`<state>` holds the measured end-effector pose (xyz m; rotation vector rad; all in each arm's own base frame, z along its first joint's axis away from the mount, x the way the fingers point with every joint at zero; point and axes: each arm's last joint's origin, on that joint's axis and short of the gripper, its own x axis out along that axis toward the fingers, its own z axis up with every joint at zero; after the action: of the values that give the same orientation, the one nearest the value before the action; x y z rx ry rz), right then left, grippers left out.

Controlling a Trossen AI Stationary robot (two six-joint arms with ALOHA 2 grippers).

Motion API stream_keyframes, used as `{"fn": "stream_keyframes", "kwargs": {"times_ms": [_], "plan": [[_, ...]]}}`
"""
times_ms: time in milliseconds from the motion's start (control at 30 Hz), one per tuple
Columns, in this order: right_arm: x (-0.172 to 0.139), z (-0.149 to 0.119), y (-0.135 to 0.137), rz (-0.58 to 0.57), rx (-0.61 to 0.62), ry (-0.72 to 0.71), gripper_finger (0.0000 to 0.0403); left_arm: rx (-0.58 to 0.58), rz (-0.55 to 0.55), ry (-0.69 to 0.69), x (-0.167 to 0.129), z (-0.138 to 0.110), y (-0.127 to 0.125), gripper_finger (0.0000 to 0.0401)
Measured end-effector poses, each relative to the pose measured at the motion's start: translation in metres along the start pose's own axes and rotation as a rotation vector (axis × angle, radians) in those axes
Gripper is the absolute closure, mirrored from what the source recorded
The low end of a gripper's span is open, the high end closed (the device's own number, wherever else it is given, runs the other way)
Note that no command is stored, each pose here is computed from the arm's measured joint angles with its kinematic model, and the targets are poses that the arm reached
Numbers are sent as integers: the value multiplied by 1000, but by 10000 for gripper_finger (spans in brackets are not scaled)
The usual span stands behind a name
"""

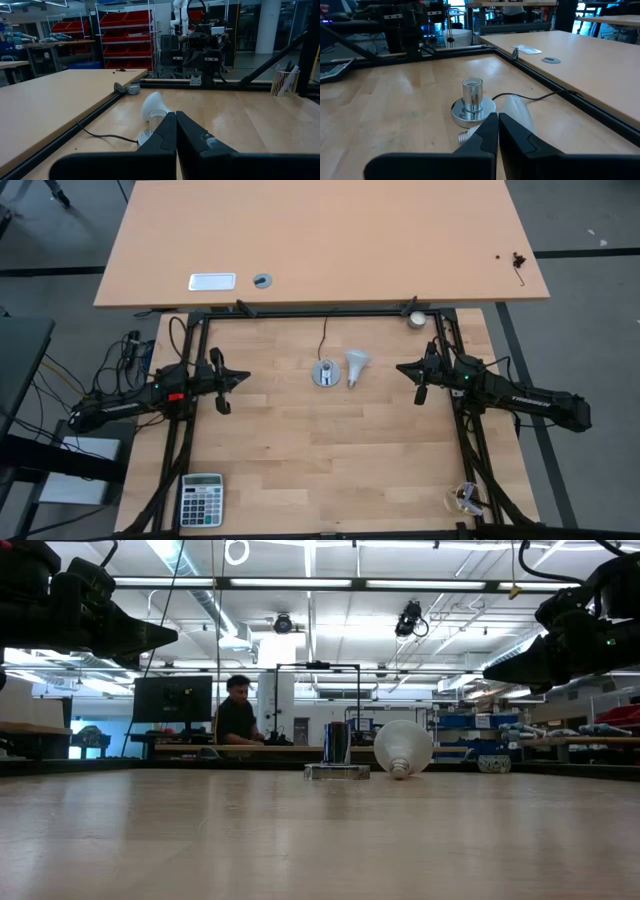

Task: Screw lightbulb
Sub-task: Return to Home Position

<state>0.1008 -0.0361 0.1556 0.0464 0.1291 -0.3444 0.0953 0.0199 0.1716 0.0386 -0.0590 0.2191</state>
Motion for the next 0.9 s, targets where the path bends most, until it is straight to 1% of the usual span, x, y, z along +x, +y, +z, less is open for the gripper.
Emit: {"fn": "stream_keyframes", "kwargs": {"times_ms": [900], "plan": [[0, 0, 0, 0, 0, 0, 386, -1, 0, 0, 0, 0, 0, 400]]}}
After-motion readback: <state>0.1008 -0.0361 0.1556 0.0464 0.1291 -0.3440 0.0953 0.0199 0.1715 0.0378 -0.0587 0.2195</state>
